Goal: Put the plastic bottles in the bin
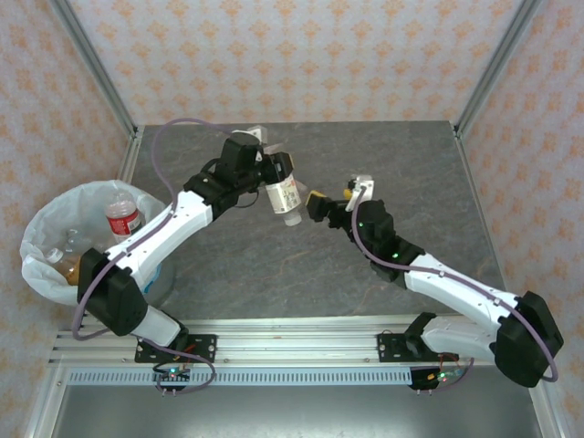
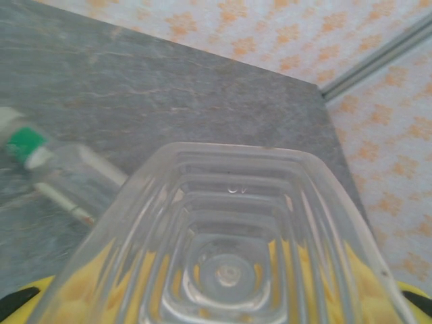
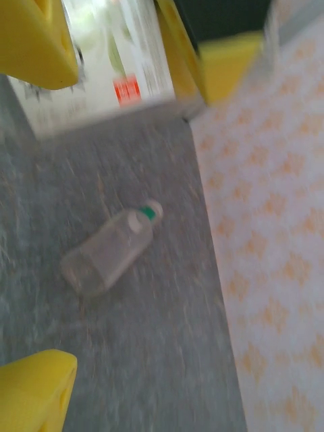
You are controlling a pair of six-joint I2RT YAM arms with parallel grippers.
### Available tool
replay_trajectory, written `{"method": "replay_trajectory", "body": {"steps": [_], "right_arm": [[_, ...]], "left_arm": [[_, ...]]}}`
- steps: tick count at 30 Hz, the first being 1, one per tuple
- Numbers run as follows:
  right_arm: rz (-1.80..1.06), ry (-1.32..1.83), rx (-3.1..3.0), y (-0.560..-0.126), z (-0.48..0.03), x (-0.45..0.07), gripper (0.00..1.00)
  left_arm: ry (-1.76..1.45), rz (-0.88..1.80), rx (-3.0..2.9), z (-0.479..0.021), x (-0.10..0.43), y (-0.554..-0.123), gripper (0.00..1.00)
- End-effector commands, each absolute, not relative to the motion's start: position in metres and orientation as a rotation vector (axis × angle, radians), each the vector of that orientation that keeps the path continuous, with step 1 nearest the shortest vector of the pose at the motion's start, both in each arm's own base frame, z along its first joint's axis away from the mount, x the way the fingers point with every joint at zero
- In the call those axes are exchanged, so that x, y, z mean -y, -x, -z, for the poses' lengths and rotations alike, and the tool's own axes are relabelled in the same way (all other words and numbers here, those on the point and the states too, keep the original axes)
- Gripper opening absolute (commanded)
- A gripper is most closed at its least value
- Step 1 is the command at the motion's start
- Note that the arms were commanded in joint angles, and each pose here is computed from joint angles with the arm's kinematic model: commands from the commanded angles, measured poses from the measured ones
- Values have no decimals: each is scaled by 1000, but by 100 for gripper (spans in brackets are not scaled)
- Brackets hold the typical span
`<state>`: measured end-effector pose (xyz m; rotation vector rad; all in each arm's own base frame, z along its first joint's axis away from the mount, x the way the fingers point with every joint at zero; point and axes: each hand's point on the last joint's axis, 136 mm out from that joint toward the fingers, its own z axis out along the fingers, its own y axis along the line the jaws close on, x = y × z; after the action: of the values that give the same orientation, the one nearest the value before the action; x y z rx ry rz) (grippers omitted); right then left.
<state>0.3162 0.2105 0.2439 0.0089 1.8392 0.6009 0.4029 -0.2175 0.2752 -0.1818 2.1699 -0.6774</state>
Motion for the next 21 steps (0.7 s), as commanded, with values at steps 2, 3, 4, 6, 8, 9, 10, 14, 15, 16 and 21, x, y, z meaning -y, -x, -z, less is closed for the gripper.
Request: {"method": "replay_trajectory", "body": {"steps": [2, 3, 4, 6, 8, 9, 10, 14, 15, 16, 21], "right_arm": [[-400, -175, -1930, -322, -204, -164, 99], [-384, -187, -1937, -324, -201, -161, 99], [-368, -204, -1941, -326, -198, -157, 99], [-352, -225, -1947, -332, -195, -154, 99], [-344, -241, -1942, -338, -194, -156, 99], [-342, -248, -1938, -341, -194, -156, 99], [-351, -255, -1922, -344, -198, -158, 99], [-353, -233, -1923, -356, -197, -169, 99], [-355, -231, -1920, -358, -199, -171, 99], [-356, -233, -1913, -360, -200, -172, 99], [-374, -226, -1889, -364, -205, -176, 99]], "left_arm": [[262, 470, -2102, -311, 158, -384, 49], [252, 433, -2094, -316, 149, -380, 49], [262, 402, -2088, -319, 139, -375, 48], [287, 347, -2073, -328, 120, -365, 48], [314, 269, -2067, -337, 98, -354, 48], [320, 233, -2066, -341, 89, -349, 49], [332, 180, -2061, -346, 77, -343, 48], [367, 45, -2004, -374, 39, -316, 49], [378, 13, -1986, -381, 31, -309, 49], [387, -28, -1970, -387, 21, -302, 49], [509, -286, -1891, -415, -35, -262, 49]]}}
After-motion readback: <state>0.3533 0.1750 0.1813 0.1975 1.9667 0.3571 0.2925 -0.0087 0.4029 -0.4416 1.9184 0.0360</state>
